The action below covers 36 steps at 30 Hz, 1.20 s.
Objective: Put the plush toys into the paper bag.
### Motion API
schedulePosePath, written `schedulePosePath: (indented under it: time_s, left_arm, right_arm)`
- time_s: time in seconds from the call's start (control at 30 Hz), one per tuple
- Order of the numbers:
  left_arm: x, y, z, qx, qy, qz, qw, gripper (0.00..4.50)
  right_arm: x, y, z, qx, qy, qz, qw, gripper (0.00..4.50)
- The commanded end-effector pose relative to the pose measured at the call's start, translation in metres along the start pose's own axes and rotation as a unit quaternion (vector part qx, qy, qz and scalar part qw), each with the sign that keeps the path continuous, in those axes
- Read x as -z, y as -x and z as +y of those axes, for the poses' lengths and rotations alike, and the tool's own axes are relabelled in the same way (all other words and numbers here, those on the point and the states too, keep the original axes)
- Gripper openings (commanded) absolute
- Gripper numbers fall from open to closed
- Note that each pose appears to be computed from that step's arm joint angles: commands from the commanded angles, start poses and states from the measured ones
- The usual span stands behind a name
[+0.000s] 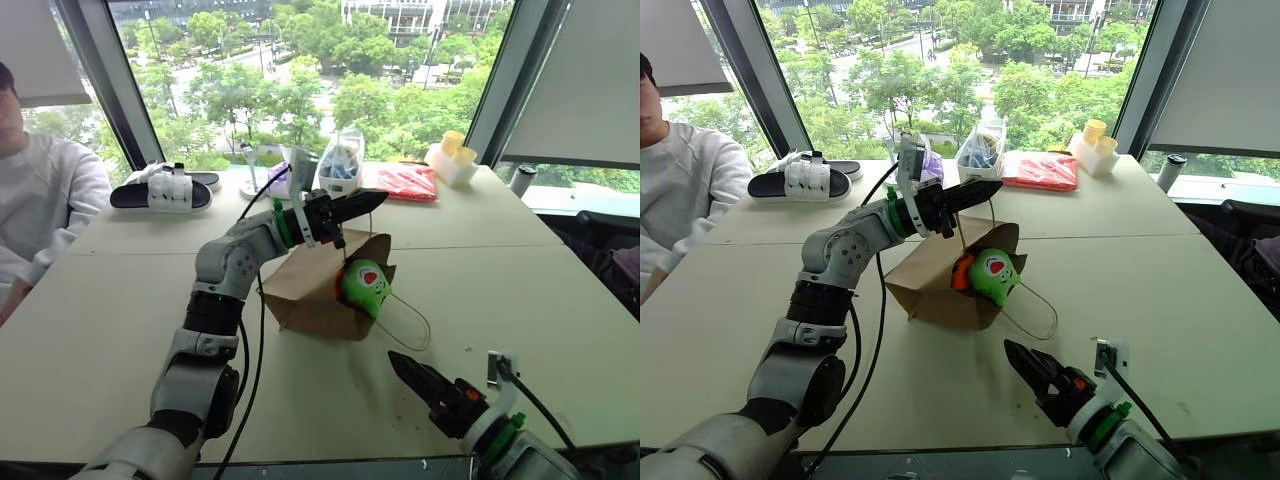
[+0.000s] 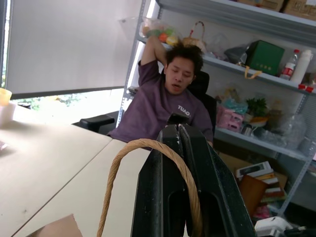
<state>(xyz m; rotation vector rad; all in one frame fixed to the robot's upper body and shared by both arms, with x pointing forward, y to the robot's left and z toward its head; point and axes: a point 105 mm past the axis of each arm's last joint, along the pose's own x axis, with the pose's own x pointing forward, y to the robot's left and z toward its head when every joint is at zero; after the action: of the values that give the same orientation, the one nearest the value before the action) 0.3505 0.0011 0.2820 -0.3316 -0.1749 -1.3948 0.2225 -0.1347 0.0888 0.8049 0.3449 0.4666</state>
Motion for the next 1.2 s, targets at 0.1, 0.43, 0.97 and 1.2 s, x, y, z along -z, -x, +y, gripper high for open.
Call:
schedulePosePath:
  time_s: [0.1,0.43,0.97,1.2]
  left_arm:
    - [-0.018,-0.006,-0.012,0.022,-0.029,-0.014,0.999,0.0]
    - [-0.019,-0.002,-0.013,0.015,-0.029,-0.017,0.999,0.0]
    - [-0.017,0.0,-0.013,0.011,-0.036,-0.012,0.999,0.0]
    - [-0.024,-0.002,-0.009,0.011,-0.029,-0.026,0.999,0.0]
  right_arm:
    - [-0.004,-0.038,-0.003,0.004,-0.055,-0.029,0.998,4.42]
    - [-0.044,-0.066,-0.049,0.086,-0.171,-0.177,0.966,4.42]
    - [-0.073,-0.033,-0.031,0.057,-0.081,-0.217,0.971,0.1]
    - [-0.108,-0.018,0.02,-0.056,0.057,-0.165,0.983,0.1]
